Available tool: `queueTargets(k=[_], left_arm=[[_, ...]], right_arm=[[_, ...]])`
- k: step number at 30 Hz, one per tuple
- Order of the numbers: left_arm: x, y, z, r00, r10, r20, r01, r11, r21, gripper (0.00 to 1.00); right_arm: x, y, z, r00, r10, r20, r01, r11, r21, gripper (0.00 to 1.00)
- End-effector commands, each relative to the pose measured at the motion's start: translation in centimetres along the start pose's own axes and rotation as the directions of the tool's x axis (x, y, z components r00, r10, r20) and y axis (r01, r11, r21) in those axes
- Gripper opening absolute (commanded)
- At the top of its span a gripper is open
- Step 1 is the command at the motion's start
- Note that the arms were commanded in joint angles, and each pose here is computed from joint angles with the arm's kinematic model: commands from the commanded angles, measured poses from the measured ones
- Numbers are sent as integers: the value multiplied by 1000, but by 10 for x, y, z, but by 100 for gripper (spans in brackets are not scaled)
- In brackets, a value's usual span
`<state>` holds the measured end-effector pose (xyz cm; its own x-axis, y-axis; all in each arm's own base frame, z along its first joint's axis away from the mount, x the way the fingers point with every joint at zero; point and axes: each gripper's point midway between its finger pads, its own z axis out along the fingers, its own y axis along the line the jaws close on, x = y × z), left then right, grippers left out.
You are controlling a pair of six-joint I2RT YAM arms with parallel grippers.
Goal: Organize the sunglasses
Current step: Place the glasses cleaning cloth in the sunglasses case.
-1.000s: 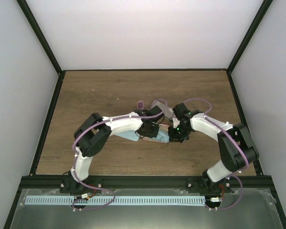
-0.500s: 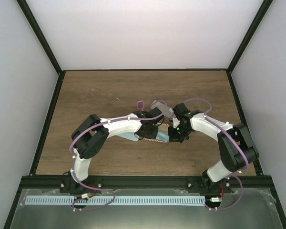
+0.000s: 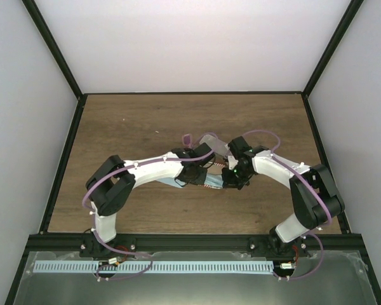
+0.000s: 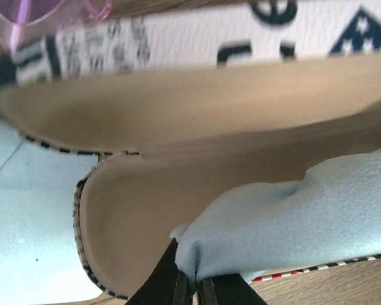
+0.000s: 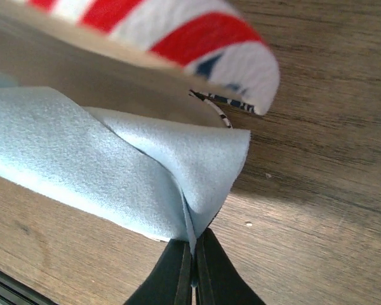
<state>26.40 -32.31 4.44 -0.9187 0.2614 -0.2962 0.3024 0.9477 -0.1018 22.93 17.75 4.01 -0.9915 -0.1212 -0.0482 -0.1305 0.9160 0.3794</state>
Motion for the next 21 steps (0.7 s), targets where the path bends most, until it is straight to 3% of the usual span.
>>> queueTargets(k=[1,10,21], left_arm=[[1,10,-11,1000,-18,21,19,999,-30,4],[5,14,-9,1000,-23,20,24,999,-40,4],[1,24,-16,999,-18,39,20,998,-64,4]], right_arm=[[-14,11,-12,999,-25,37,25,1000,10,1],[-28,22,-27,996,-63,69,60,997,43,1],[-22,31,-11,997,-71,23,71,997,17,1]])
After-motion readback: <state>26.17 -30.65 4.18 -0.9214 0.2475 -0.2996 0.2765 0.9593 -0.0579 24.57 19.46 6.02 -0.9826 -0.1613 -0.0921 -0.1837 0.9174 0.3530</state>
